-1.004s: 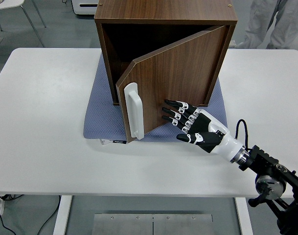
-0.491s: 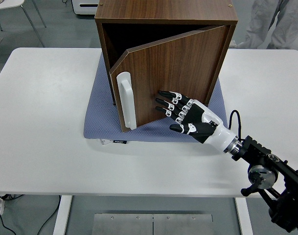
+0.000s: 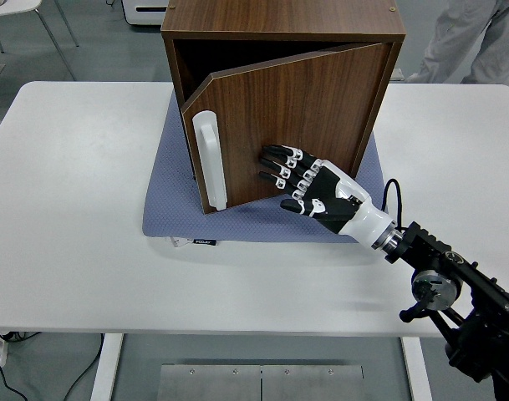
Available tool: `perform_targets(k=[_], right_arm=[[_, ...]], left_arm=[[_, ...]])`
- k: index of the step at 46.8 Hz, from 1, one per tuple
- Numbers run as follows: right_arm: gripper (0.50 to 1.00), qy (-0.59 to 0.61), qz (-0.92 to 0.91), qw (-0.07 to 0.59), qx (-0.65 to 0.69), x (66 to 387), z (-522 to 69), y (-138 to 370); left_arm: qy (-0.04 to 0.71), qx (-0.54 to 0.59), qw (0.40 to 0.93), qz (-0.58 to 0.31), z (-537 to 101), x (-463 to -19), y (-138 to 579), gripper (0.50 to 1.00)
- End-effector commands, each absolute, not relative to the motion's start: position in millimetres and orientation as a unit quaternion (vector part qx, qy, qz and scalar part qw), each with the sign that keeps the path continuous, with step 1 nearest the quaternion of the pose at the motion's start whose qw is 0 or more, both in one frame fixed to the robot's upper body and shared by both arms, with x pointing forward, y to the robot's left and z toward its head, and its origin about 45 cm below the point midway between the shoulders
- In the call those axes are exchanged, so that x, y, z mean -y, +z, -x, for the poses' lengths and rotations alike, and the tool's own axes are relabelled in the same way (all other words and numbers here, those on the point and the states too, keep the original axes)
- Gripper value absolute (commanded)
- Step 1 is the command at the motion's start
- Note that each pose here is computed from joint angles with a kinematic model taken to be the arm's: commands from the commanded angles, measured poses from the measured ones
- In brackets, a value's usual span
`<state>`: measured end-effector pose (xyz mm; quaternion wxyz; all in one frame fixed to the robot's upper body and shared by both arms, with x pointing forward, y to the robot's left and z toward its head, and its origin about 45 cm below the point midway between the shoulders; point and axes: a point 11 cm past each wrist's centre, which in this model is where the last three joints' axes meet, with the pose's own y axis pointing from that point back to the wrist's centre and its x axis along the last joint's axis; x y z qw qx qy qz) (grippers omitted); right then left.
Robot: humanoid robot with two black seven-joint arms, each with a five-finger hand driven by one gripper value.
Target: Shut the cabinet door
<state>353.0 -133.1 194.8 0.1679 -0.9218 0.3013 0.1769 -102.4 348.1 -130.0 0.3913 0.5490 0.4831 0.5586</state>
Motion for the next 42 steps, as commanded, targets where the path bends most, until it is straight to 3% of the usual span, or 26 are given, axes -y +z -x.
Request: perform_targets(k=[1, 18, 42], right_arm=[[1.000, 0.181, 0.923, 0.169, -0.296, 124.4, -353.9, 194.7], [1.000, 0.194, 0.923, 0.170, -0.285, 100.6, -356.0, 190.3], [1.000, 0.191, 0.919, 0.150, -0.311, 113.0, -377.1, 183.8]], left_arm=[[0.559, -0.483, 0.391, -0.549, 102.4, -348.0, -130.0, 1.000], [0.559, -0.483, 0.391, -0.549, 102.4, -348.0, -130.0, 1.000], [0.559, -0.483, 0.392, -0.549, 102.2, -348.0, -130.0, 1.000]])
